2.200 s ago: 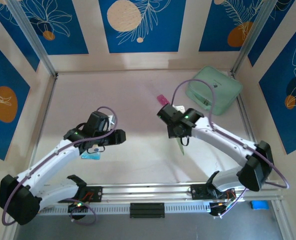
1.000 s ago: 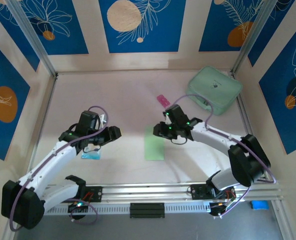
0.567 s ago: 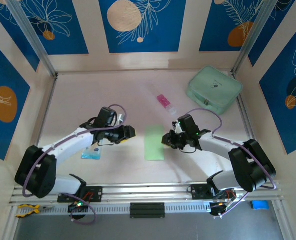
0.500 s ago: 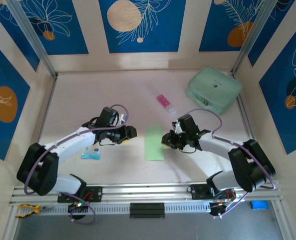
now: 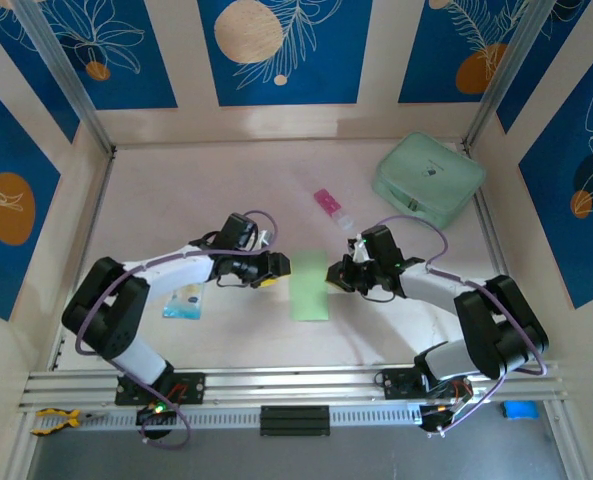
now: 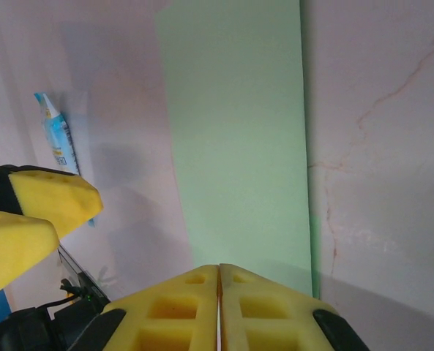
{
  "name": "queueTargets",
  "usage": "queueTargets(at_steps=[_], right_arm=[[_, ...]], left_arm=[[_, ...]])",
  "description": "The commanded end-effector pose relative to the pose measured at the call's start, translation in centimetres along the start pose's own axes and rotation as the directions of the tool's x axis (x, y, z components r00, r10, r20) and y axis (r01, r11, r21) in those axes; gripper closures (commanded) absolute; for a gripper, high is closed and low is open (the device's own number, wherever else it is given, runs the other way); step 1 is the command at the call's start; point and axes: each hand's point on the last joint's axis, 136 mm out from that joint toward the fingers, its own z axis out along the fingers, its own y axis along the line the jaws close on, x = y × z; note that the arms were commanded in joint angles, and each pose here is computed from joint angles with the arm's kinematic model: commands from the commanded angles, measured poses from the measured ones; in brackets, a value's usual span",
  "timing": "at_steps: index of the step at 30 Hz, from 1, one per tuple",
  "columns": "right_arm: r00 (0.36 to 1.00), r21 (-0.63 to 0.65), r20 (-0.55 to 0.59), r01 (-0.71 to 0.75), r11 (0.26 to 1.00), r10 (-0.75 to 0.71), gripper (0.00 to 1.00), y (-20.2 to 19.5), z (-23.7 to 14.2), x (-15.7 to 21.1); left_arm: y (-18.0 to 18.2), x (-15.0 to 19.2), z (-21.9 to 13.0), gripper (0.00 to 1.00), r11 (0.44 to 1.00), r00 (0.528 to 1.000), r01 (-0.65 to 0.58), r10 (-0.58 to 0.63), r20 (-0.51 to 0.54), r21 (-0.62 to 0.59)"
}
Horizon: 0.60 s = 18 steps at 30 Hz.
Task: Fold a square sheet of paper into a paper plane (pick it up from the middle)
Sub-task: Third fold the triangle at the center of the table.
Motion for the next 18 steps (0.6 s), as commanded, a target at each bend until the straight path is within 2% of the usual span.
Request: queueTargets(at_steps=[1,10,18], right_arm=[[1.0,-0.043,-0.023,0.002,0.999,-0.003,0.9,0.6,0.1,0.1],[0.998,-0.073,-0.064,-0.002,0.997,-0.003,0.92,1.0,1.2,0.0],[0.991,-0.053,-0.128,-0.035,0.998,0.028,0.93,-0.8,3.2,0.5]], left_arm=[[-1.3,-0.4,0.4,0.45,0.999,1.0,-0.017,0.017,-0.003,0.038],[-1.2,-0.2,2.0,0.46,0.999,0.999,-0.004,0.006,-0.046,0.048],[-0.6,-0.1,3.0,0.46,0.999,0.998,0.01,-0.008,-0.069,0.031]])
